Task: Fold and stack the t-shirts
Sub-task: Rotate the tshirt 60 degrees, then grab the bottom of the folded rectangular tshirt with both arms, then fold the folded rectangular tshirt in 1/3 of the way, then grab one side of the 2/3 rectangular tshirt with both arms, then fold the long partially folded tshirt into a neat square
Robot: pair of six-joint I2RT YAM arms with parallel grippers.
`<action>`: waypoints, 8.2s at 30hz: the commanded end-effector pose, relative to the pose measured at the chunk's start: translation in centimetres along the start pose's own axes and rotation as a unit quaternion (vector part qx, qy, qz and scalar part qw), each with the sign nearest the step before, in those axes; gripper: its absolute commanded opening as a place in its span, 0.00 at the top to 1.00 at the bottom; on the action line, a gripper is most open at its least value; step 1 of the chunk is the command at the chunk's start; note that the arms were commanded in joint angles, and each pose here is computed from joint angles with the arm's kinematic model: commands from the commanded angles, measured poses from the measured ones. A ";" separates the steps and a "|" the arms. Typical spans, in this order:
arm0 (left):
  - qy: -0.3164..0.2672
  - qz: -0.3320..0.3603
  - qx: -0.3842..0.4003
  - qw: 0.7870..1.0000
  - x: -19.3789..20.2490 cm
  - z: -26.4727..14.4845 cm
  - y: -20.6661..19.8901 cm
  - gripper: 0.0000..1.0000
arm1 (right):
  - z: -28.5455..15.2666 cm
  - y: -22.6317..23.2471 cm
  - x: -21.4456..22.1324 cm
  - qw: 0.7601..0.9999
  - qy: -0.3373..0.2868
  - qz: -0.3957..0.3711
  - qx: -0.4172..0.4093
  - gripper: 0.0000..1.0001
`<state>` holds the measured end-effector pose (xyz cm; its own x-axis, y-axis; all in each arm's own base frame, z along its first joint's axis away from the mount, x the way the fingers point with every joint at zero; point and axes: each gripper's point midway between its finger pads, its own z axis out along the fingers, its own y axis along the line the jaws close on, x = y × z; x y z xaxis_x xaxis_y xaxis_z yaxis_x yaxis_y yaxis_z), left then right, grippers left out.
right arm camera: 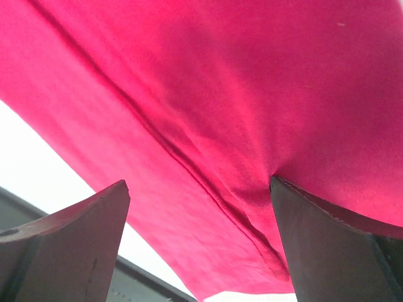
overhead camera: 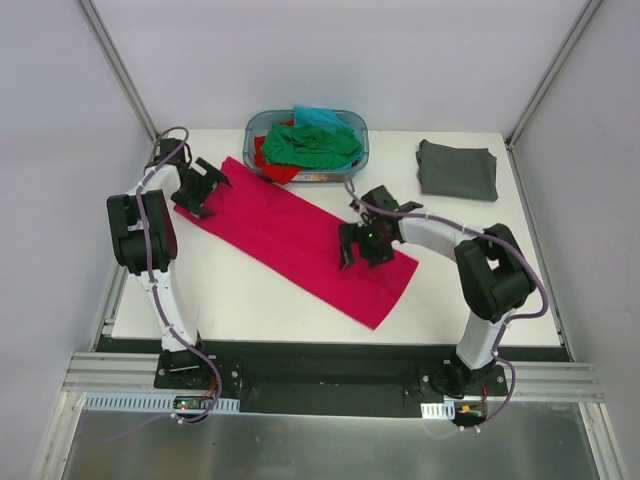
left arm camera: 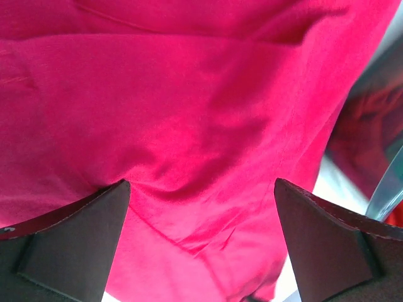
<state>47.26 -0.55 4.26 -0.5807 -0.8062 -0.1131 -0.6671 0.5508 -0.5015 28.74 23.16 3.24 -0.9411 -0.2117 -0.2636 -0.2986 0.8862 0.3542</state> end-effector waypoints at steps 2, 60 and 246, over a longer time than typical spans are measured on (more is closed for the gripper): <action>-0.054 -0.030 -0.086 0.994 -4.8 1.4 3.4 0.01 | 1.9 6.1 5.9 0.997 0.069 0.007 -0.041 0.04; 0.175 0.717 0.021 0.674 49.3 -7.9 9.0 0.63 | -4.1 -0.4 8.7 0.949 -0.185 0.251 -0.036 0.01; 0.247 0.562 0.252 0.748 56.6 -19.1 -6.5 1.00 | -18.0 -8.3 -0.2 0.943 -0.210 0.135 0.218 0.99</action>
<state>11.47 -44.13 14.60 -0.8165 0.3609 -0.4506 0.5683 0.6398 -0.5173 29.27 9.47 12.95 -0.7924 0.2526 -0.5553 0.2045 0.9676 0.1482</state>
